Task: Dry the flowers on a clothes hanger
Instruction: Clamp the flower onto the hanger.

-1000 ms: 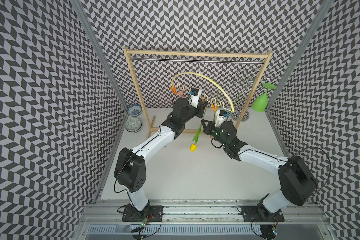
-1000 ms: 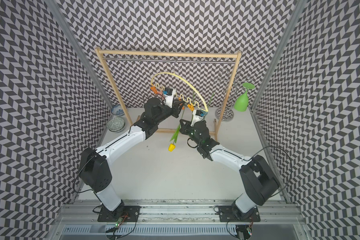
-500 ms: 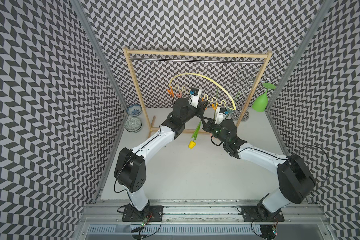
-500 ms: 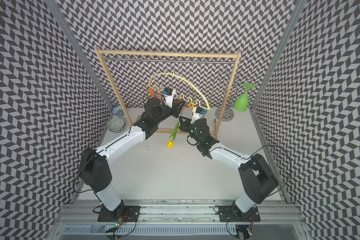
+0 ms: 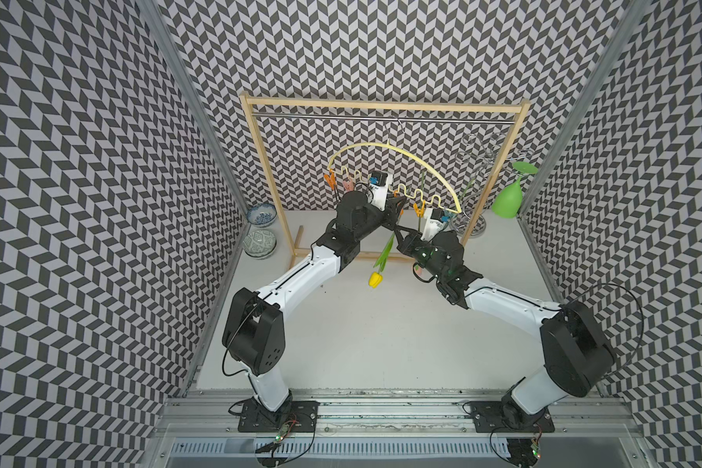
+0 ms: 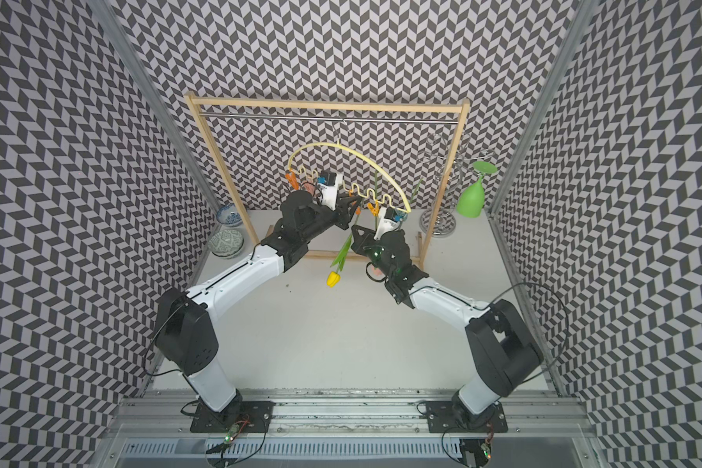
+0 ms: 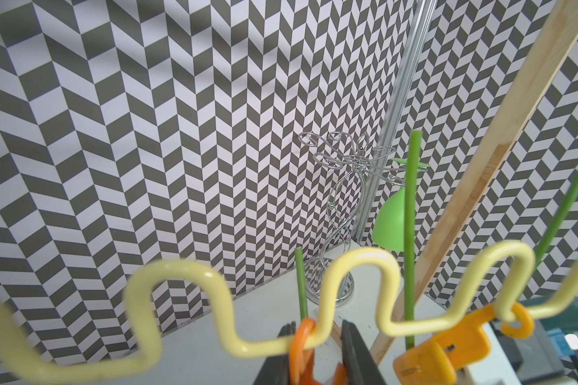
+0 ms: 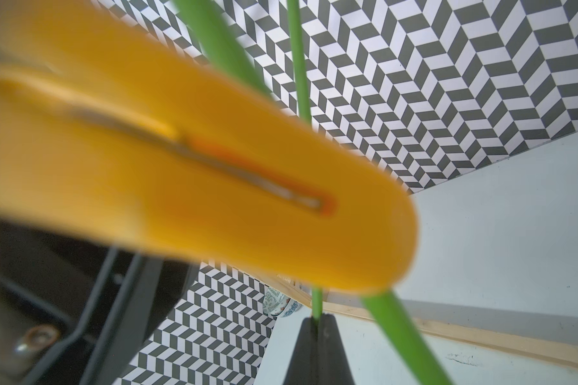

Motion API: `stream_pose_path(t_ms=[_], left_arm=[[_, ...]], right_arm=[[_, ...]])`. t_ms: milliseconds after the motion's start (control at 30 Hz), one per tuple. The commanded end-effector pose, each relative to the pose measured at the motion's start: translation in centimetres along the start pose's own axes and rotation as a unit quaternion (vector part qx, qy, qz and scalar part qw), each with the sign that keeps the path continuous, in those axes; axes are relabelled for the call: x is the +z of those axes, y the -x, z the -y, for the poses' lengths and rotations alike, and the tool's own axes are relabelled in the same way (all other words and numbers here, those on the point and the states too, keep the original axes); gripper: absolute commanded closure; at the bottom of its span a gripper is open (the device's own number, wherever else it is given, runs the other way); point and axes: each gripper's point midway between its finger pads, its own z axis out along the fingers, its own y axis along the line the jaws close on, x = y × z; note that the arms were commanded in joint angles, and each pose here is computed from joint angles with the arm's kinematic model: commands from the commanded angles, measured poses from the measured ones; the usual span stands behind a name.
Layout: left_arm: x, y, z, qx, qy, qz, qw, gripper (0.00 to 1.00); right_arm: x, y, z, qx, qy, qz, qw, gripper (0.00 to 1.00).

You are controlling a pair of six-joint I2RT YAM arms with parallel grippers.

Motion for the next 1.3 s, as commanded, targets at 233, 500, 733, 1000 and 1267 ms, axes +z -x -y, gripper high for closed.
stream_pose_path(t_ms=[233,500,733,1000,1267], left_arm=[[-0.2,1.9,1.2,0.000,-0.019,0.021,1.000,0.74],[0.1,1.1,1.2,-0.009,-0.024,0.014,1.000,0.74],[0.2,0.8,1.2,-0.015,-0.026,0.011,0.999,0.74],[0.1,1.4,1.3,-0.014,-0.027,0.019,0.999,0.74],[0.0,1.8,1.3,-0.012,-0.025,0.025,0.999,0.74]], right_arm=[[-0.2,1.7,-2.9,0.002,0.056,0.015,0.998,1.00],[-0.5,1.8,-3.8,-0.001,0.080,0.016,0.997,1.00],[-0.6,2.5,-3.9,-0.006,0.076,0.030,0.997,1.00],[-0.5,3.2,-2.6,-0.005,0.043,0.044,0.998,1.00],[-1.2,3.2,-1.8,-0.003,0.032,0.050,0.998,1.00]])
